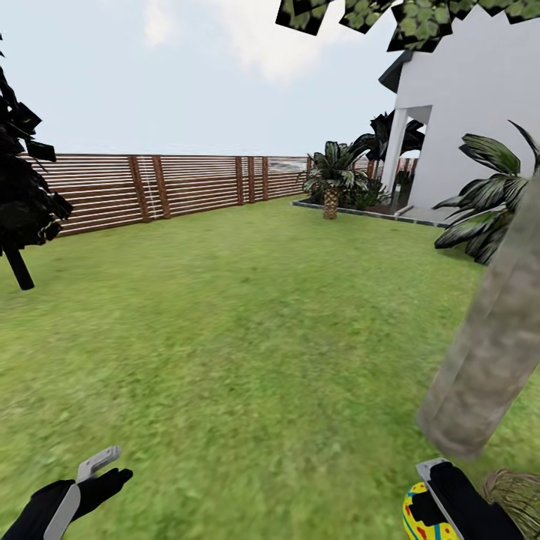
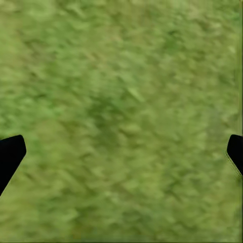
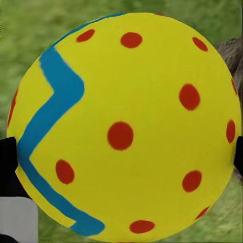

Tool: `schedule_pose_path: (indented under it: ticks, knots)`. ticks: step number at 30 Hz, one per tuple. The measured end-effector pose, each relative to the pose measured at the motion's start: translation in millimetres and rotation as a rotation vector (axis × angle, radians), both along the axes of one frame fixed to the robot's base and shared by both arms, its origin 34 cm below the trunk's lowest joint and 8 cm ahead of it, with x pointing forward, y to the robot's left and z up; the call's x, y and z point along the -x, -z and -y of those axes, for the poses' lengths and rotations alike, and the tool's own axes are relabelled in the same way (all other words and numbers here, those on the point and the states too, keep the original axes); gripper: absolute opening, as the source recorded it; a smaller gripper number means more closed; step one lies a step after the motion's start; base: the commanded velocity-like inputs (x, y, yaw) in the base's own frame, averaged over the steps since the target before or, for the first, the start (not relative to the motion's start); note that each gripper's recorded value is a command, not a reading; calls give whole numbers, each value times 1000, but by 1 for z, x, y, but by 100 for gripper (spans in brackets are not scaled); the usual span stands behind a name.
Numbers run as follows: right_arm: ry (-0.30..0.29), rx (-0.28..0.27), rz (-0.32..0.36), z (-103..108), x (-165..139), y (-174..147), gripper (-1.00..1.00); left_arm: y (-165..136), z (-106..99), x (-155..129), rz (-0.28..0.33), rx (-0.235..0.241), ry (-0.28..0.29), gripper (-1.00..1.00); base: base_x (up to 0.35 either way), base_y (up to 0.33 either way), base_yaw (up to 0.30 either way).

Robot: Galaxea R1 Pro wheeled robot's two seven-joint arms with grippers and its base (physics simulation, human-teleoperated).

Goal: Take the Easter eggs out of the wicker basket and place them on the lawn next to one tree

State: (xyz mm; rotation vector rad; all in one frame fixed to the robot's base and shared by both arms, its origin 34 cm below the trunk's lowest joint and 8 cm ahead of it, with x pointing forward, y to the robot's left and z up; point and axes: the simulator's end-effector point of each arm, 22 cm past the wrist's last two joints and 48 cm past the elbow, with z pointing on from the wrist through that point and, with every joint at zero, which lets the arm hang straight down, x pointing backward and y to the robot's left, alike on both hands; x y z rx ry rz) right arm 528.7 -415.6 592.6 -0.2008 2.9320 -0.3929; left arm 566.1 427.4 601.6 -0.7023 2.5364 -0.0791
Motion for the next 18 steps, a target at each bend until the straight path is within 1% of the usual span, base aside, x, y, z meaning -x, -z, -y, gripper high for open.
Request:
schedule_pose_path:
  ticks: [6, 8, 11, 18]
  knots:
    - [0, -6, 6, -1, -2, -1, -100, 0, 0, 0, 0, 0, -1, 100, 346, 9, 0]
    - [0, -6, 6, -1, -2, -1, -100, 0, -1, 0, 1, 1, -3, 100, 279, 195, -63]
    - [-1, -7, 6, -2, -2, -1, -100, 0, -1, 0, 1, 1, -4, 100, 238, 262, -243]
    - [-1, -8, 5, -2, -2, -1, -100, 0, -1, -1, 3, 0, -5, 100, 233, 277, -295]
